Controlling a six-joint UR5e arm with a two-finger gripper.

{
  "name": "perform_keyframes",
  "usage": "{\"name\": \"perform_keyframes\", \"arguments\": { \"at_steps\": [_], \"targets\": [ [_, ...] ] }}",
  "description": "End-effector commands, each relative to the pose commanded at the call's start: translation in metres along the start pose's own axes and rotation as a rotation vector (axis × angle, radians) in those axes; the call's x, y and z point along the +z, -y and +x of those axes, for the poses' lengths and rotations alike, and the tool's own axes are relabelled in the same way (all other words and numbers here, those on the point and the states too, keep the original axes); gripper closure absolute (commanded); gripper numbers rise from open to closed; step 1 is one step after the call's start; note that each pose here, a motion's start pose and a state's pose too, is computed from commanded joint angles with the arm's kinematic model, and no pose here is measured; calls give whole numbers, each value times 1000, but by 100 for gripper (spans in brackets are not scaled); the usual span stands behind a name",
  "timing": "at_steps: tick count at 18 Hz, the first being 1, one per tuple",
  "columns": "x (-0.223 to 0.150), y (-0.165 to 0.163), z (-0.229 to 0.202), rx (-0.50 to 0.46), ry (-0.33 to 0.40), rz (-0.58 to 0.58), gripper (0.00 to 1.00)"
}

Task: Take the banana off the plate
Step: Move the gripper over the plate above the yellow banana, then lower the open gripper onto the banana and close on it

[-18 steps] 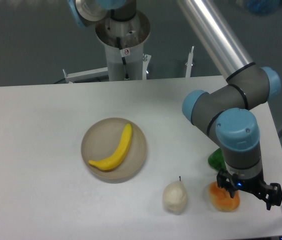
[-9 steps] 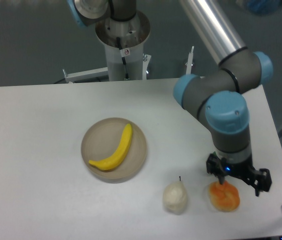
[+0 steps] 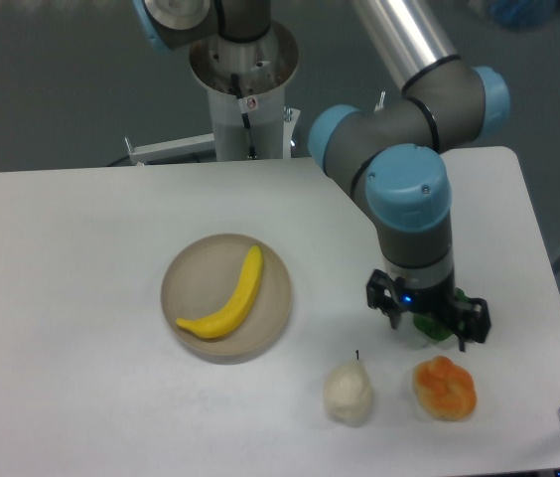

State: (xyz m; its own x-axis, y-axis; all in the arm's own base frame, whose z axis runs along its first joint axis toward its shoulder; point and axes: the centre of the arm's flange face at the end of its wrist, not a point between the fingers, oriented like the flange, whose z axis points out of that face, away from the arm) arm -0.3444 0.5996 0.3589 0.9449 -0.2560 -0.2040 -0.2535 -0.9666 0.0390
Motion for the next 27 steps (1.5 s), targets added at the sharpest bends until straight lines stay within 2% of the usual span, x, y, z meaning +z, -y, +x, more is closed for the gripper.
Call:
{"name": "perform_keyframes", "arguments": {
  "at_steps": [4, 9, 11, 15, 19, 25, 27],
  "targets": [
    [15, 1, 28, -53, -116, 67, 0],
    [24, -4, 69, -151, -211, 99, 0],
    [29, -11, 87, -163, -247, 99, 0],
    [46, -12, 130, -129, -254, 96, 0],
    [63, -9, 172, -90, -208, 129, 0],
    [79, 4, 210, -80, -232, 99, 0],
    [86, 9, 216, -71, -215, 98, 0]
  ]
}}
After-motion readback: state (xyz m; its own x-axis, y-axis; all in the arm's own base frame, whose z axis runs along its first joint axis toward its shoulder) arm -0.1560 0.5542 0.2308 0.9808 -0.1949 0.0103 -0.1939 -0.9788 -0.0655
